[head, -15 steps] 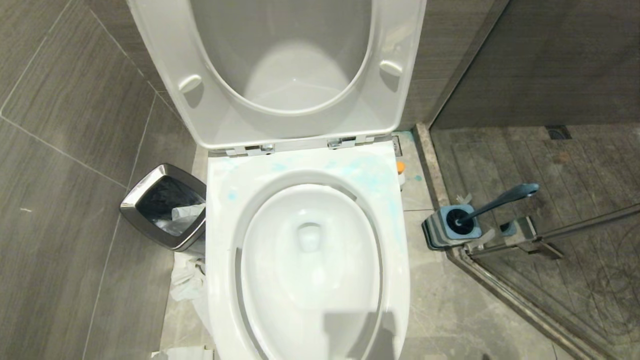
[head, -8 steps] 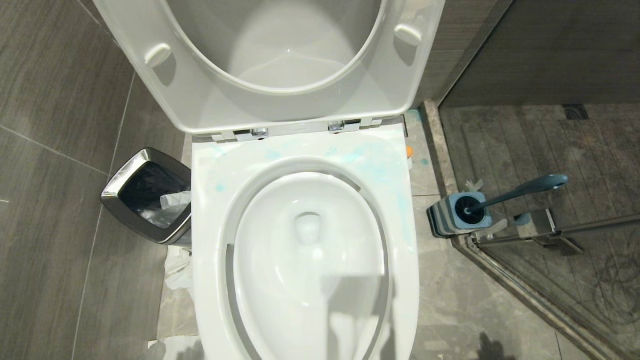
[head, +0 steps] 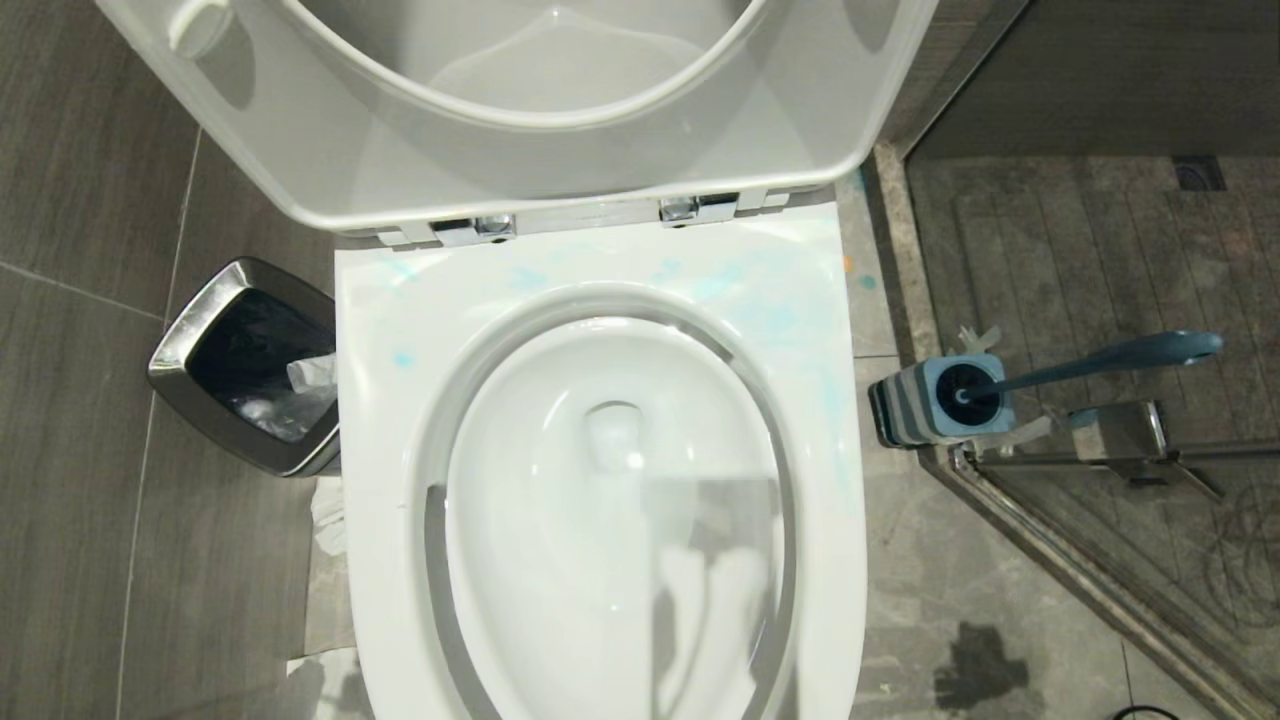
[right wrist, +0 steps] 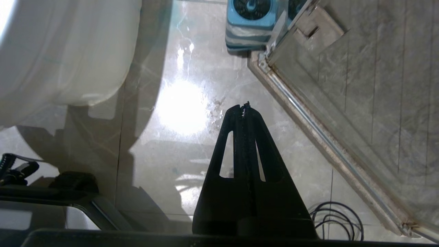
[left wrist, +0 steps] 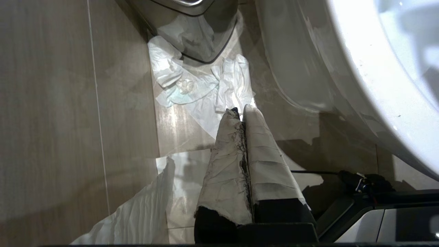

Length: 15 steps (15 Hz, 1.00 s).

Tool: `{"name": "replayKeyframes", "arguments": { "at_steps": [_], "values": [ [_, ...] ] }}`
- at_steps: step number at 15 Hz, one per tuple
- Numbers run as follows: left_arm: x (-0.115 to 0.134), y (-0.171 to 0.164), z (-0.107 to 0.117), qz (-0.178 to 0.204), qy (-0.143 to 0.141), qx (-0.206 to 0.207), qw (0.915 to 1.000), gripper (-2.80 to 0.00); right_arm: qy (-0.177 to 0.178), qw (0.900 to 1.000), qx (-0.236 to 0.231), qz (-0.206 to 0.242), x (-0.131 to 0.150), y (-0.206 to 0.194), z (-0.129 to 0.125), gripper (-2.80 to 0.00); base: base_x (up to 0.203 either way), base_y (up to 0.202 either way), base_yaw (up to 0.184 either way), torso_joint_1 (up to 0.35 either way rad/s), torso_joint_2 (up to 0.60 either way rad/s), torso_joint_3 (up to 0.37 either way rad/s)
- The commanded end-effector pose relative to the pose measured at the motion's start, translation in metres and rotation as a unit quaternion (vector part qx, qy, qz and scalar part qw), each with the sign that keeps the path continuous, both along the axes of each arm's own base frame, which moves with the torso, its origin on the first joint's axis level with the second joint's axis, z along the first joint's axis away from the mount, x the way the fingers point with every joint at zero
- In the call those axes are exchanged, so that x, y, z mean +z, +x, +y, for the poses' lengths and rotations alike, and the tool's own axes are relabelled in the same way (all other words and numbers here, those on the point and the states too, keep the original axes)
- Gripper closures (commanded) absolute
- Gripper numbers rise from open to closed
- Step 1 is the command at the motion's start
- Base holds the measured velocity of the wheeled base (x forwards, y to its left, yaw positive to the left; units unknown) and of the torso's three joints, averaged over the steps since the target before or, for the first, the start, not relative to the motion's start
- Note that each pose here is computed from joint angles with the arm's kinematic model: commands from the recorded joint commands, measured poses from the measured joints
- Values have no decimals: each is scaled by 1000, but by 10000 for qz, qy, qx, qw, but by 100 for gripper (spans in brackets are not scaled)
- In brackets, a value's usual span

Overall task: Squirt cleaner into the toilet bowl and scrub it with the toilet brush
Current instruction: Pour in the cleaning agent

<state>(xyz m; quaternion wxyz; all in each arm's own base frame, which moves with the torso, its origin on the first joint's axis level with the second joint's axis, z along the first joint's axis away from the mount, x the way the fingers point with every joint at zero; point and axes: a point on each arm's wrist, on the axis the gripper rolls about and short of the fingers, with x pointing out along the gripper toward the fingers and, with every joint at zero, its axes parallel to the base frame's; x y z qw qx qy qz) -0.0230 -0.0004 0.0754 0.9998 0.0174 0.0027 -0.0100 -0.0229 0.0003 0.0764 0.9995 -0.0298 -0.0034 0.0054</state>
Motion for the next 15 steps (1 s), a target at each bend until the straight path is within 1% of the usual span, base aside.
{"name": "replayKeyframes", "arguments": {
  "at_steps": [1,12,15],
  "values": [
    [0,0,0,2,-2,-5,10000,0,-1,10000,6,9,0,0,0,0,0,0,0,-2,2,-207],
    [0,0,0,-6,-6,-7,10000,0,-1,10000,6,1,0,0,0,0,0,0,0,3,3,-197],
    [0,0,0,-6,-13,-7,10000,0,-9,10000,21,31,0,0,0,0,0,0,0,5,2,-88]
  ]
}}
